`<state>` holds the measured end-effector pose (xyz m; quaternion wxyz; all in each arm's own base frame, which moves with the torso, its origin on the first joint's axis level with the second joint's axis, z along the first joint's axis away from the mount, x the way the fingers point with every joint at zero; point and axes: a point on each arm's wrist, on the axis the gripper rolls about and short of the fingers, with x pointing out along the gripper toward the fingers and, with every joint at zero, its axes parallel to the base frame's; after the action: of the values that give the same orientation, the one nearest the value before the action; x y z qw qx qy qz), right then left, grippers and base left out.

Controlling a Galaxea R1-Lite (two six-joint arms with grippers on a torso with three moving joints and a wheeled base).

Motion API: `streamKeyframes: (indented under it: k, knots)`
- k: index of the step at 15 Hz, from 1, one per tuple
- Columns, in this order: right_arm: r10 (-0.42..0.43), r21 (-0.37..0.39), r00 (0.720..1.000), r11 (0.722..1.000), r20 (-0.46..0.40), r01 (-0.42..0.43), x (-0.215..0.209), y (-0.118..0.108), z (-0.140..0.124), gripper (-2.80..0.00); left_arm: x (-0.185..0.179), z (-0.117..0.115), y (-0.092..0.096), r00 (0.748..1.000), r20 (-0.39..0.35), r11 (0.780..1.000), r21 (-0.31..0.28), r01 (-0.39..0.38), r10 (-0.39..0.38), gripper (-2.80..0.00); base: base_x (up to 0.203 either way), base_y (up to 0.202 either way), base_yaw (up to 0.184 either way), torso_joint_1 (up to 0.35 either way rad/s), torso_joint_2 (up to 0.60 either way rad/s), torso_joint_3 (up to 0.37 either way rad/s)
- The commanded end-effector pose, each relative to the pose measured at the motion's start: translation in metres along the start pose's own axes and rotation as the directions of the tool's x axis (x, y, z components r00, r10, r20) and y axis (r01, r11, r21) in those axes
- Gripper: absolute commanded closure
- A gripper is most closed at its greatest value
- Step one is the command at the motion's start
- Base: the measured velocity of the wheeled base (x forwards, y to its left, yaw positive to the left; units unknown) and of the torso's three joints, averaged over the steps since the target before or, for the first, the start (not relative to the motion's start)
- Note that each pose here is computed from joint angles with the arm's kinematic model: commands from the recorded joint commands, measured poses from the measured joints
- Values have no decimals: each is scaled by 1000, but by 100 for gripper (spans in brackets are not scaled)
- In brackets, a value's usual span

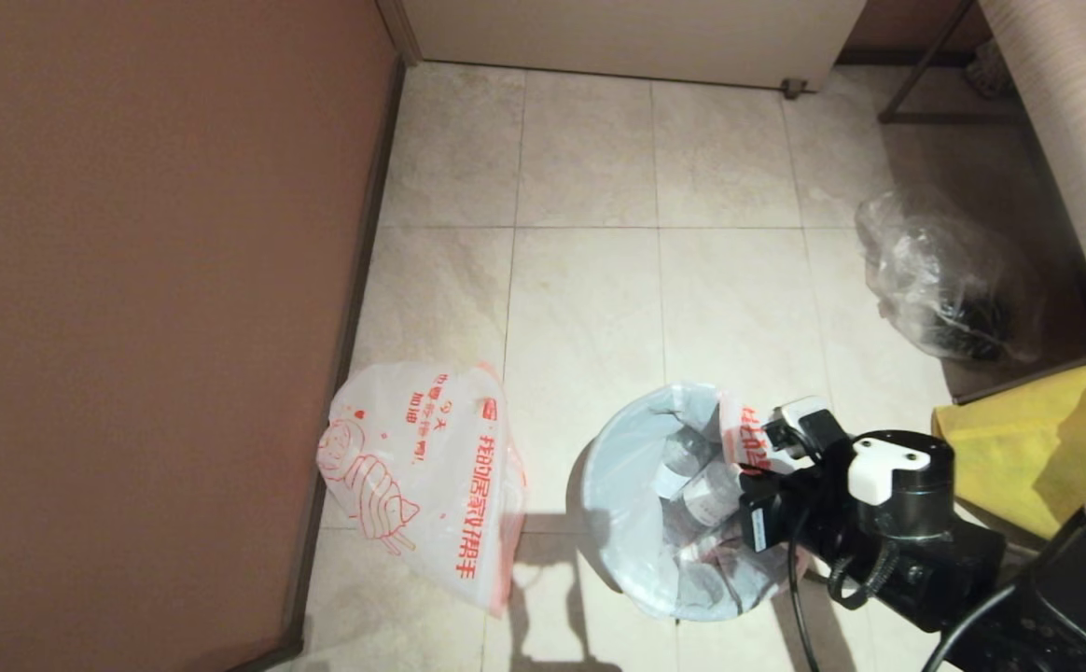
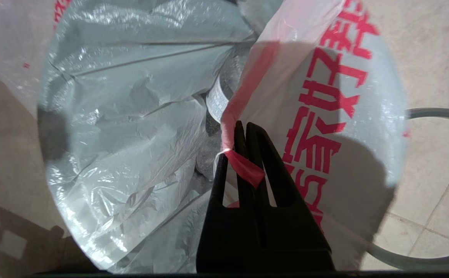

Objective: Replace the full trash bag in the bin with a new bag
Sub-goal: Place the trash bag on the floor

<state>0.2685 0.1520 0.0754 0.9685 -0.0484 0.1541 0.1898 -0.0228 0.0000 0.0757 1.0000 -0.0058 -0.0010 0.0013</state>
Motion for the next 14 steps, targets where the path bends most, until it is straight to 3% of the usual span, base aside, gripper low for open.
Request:
streamKeyframes:
  k: [1,3,7,10,14]
  knots:
    - [-4,-32,997,1000,-79,1,29,9,-26,0,0,0,0,1000,1,1000,-1,-1,1,0,0,0,0,0,0,0]
    - [-16,-91,996,996,-85,8,58,21,-37,0,0,0,0,1000,0,1000,-1,-1,1,0,0,0,0,0,0,0]
    - [43,-213,993,975,-113,-66,58,57,-39,0,0,0,0,1000,1,1000,-1,-1,1,0,0,0,0,0,0,0]
    - [18,-232,997,972,-68,-34,52,52,-19,0,0,0,0,1000,1,1000,-1,-1,1,0,0,0,0,0,0,0]
    - [12,-198,999,980,40,-3,14,41,36,0,0,0,0,1000,1,1000,-1,-1,1,0,0,0,0,0,0,0]
